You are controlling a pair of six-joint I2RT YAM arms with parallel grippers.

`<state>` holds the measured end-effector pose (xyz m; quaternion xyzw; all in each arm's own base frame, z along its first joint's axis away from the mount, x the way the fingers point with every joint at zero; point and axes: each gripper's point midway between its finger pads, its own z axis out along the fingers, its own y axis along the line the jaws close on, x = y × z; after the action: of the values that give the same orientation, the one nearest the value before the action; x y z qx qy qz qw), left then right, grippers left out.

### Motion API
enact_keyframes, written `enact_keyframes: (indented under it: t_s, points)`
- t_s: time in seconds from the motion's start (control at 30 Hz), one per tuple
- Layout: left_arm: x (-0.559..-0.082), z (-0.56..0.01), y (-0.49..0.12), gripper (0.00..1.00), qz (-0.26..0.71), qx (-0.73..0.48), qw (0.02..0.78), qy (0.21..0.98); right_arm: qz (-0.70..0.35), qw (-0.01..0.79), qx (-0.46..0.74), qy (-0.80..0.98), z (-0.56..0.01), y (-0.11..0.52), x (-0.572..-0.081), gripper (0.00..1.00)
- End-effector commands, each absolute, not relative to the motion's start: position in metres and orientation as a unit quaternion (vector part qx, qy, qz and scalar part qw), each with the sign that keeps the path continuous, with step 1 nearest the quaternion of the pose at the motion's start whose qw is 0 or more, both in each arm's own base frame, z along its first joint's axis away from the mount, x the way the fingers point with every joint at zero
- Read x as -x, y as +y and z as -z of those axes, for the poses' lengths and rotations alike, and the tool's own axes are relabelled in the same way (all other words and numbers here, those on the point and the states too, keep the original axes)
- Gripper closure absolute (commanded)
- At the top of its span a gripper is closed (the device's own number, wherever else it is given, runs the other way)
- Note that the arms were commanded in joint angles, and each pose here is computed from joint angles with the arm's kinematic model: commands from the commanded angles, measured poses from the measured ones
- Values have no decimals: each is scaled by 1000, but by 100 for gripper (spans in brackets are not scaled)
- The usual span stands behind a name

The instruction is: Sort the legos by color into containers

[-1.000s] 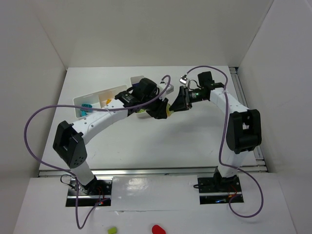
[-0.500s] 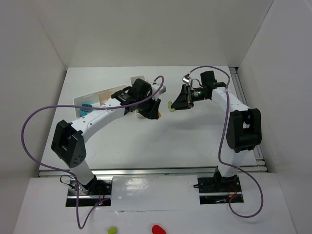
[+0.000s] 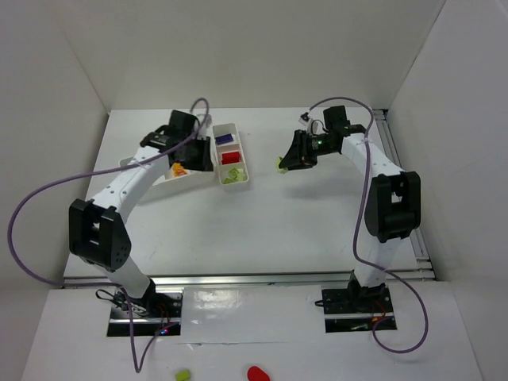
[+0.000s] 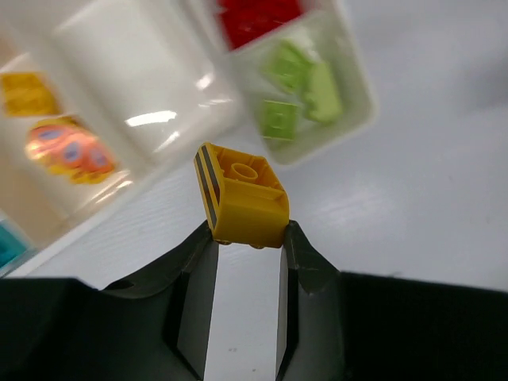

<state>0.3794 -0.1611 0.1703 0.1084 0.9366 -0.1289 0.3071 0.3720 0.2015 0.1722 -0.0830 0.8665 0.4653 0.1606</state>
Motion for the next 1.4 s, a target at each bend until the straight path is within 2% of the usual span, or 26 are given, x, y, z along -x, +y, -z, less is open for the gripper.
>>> enact_keyframes:
  t_s: [0.0, 0.23, 0.43, 0.63, 0.73, 0.77, 0.8, 1.03, 1.17, 1.37]
  points:
    - [-387, -207, -115, 100, 114, 13, 337, 935, -407, 218, 75, 884, -184, 205, -400, 88]
    - [-402, -197, -58, 100, 74, 132, 327, 933, -402, 285, 62, 868, -200, 223, -434, 88]
    - [-427, -168, -42, 100, 53, 168, 303, 937, -380, 291, 81, 874, -197, 241, -453, 88]
    - [-443, -155, -32, 100, 18, 191, 290, 938, -378, 288, 101, 874, -193, 260, -448, 88]
    - [-447, -150, -28, 47, 1, 201, 274, 940, -380, 285, 108, 873, -189, 266, -447, 88]
    - [-449, -155, -30, 26, -5, 194, 283, 939, -385, 280, 114, 872, -188, 273, -446, 88]
    - [-451, -161, -28, 0, -10, 189, 287, 939, -383, 280, 117, 872, -184, 274, -448, 88]
    - [-447, -222, -47, 0, 34, 165, 345, 923, -377, 268, 154, 873, -174, 312, -444, 88]
    - [-440, -260, -37, 1, 53, 190, 385, 902, -374, 272, 171, 870, -171, 332, -450, 88]
    - [-429, -270, -36, 1, 76, 194, 393, 895, -374, 260, 197, 868, -151, 367, -452, 88]
